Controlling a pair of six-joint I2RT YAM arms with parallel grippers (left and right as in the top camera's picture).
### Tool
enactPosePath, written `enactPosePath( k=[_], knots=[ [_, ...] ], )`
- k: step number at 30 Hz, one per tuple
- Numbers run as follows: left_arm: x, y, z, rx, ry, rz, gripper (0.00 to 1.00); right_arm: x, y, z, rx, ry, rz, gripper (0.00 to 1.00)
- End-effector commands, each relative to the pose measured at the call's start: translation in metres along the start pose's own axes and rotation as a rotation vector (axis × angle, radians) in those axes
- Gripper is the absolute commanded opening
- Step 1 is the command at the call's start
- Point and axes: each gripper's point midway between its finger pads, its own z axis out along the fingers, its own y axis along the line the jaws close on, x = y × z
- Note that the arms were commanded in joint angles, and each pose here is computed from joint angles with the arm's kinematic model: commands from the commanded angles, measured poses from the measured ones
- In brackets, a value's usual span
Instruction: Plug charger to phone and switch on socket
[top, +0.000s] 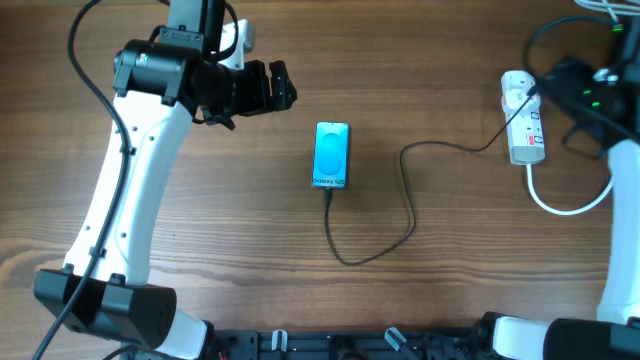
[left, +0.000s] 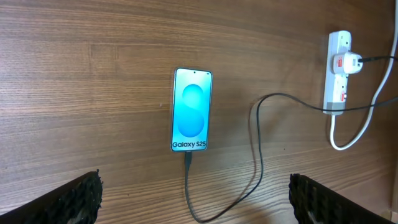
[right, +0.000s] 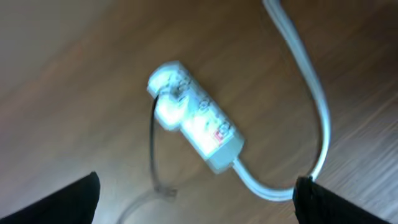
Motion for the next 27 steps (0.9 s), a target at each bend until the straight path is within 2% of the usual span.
enactPosePath(
  k=[1,8,10,19,23,27],
  knots=[
    [-0.001,0.003,-0.001,-0.008,-0.005,-0.006,1.0,-0.022,-0.032,0.021,0.095,-0.062,0.051,1.0],
    [-0.001,0.003,-0.001,-0.008,-0.005,-0.006,1.0,-0.021,-0.056,0.081,0.171,0.009,0.089,1.0],
    [-0.001,0.003,-0.001,-0.008,-0.005,-0.006,1.0,-0.004,-0.064,0.124,0.208,0.094,0.031,1.0],
    [-0.001,0.003,-0.001,-0.007,-0.005,-0.006,1.0,0.053,-0.076,0.202,0.244,0.315,-0.116,1.0],
    [-0.001,0.003,-0.001,-0.008,-0.005,-0.006,1.0,0.07,-0.069,0.223,0.143,0.381,-0.141,1.0],
    [-0.001,0.003,-0.001,-0.008,-0.005,-0.006,1.0,0.069,-0.064,0.231,0.043,0.387,-0.117,1.0]
  ],
)
